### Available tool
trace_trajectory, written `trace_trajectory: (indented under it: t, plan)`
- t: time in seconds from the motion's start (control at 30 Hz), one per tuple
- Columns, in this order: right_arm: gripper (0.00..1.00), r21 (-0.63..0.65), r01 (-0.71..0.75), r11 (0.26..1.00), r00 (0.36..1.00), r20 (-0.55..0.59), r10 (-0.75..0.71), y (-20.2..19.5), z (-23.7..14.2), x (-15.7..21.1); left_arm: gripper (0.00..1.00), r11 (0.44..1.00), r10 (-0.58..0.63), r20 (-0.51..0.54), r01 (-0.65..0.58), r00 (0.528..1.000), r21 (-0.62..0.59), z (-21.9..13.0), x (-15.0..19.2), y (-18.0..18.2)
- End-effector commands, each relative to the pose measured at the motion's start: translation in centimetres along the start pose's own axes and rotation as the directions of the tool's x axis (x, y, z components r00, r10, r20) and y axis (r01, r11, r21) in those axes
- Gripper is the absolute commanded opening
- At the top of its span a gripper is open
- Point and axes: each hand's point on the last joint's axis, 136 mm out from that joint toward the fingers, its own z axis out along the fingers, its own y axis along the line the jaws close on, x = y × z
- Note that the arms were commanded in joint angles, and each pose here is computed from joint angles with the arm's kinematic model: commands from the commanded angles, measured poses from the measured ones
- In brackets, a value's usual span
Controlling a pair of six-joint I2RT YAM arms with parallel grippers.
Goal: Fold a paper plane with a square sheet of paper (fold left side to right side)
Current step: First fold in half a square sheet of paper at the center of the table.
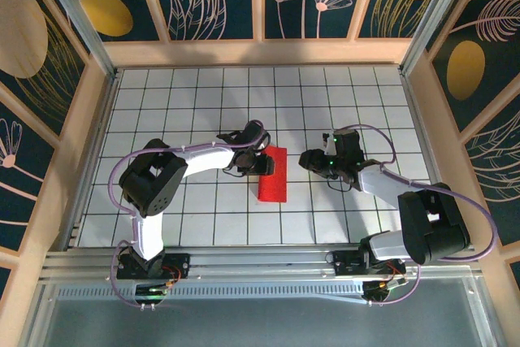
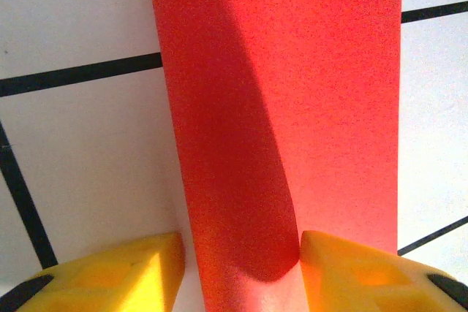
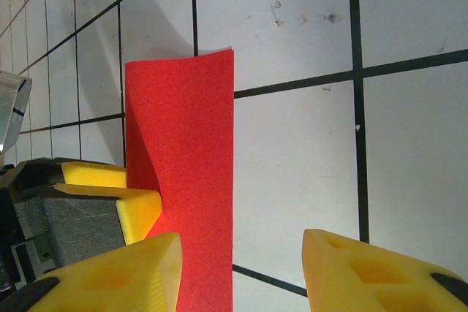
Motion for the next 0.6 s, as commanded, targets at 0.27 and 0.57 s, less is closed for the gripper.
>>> trace_trajectory:
  t: [0.27, 0.57]
  plan:
    - [0.48, -0.017, 0.007, 1.0, 1.0, -0.021, -0.008, -0.16, 0.26, 0.8, 0.49, 0.995, -0.012, -0.124, -0.001, 0.992, -0.103, 3.34, 3.83, 3.17]
    - [0.48, -0.021, 0.008, 1.0, 1.0, -0.03, -0.009, -0.04, 0.53, 1.0, 0.48, 0.993, -0.001, -0.127, -0.014, 0.992, -0.118, 3.24, 3.94, 3.51]
